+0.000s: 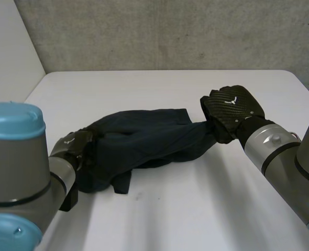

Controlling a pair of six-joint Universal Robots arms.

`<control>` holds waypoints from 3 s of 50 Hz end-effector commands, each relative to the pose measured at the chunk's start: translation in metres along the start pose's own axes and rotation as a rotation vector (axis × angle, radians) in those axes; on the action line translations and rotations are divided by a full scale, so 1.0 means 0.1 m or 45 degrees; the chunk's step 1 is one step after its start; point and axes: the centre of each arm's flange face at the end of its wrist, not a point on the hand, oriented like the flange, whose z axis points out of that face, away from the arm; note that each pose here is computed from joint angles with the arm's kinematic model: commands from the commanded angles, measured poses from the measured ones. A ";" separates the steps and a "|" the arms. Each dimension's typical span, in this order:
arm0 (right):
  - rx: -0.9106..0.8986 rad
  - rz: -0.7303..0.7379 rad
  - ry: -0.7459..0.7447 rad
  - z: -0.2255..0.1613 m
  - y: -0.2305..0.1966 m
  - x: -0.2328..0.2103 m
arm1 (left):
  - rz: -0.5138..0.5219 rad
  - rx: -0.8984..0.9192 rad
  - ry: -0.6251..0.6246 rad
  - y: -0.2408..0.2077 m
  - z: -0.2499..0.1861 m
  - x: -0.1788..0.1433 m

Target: Fold the shorts.

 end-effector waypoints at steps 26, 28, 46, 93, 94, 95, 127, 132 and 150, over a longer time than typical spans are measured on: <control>-0.075 0.013 0.033 0.19 0.19 0.03 | 0.241 0.082 0.112 0.26 -0.71 -0.43; -0.082 0.014 0.030 0.20 0.21 0.02 | 0.240 0.064 0.114 0.30 -0.70 -0.44; -0.097 0.017 0.016 0.19 0.24 -0.01 | 0.258 -0.192 0.080 0.58 -0.01 -0.42; -0.135 0.016 0.005 0.21 0.34 -0.03 | 0.485 0.032 0.023 0.46 0.77 -0.22; -0.135 0.016 0.005 0.21 0.34 -0.03 | 0.485 0.032 0.025 0.46 0.77 -0.22; -0.135 0.016 0.005 0.21 0.34 -0.03 | 0.485 0.030 0.025 0.46 0.77 -0.22; 0.252 -0.251 0.185 -0.29 -1.26 0.55 | 0.631 0.819 0.081 -1.73 -1.07 0.11; 0.340 -0.303 0.244 -0.45 -1.54 0.64 | 0.627 0.876 0.098 -1.93 -1.33 0.14; -0.191 -0.316 -0.048 0.51 -0.28 0.21 | 0.707 0.199 0.087 -0.91 0.34 0.00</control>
